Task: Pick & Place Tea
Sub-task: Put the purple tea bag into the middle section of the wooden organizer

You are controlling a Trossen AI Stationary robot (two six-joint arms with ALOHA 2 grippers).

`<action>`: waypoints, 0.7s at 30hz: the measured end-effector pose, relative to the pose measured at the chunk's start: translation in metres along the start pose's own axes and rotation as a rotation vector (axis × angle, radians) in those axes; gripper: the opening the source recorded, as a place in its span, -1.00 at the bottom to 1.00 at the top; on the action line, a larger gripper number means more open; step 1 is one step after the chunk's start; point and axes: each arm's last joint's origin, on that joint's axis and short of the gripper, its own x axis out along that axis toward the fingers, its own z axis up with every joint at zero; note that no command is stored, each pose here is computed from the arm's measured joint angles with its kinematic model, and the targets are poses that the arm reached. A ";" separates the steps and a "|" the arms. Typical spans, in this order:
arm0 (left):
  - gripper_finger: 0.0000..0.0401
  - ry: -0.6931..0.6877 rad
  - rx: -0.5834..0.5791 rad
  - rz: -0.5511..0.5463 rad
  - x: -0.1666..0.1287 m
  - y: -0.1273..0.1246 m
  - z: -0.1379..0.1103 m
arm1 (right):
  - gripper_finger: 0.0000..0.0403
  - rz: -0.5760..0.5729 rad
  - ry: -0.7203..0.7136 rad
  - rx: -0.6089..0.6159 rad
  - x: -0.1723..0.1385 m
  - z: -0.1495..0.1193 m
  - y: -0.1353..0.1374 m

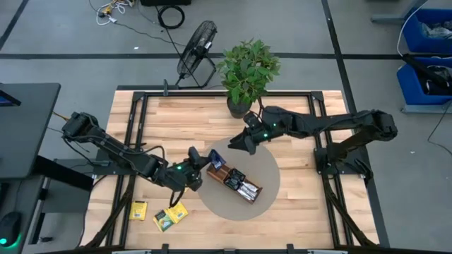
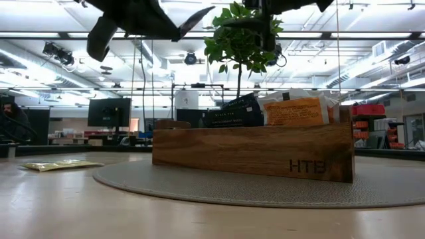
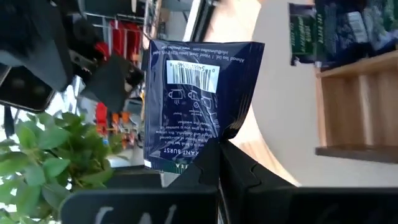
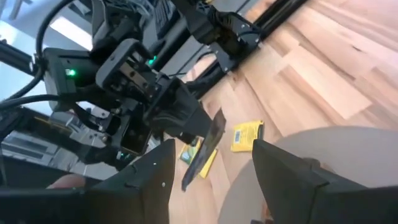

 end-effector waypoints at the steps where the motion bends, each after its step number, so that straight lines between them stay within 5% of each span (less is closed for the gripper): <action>1: -0.99 -0.006 0.002 0.008 0.000 0.001 0.001 | 0.11 0.000 -0.002 0.001 0.001 0.001 0.000; 21: -0.99 -0.179 0.085 -0.054 0.020 0.014 -0.006 | 0.11 0.031 0.147 0.079 0.035 -0.004 -0.023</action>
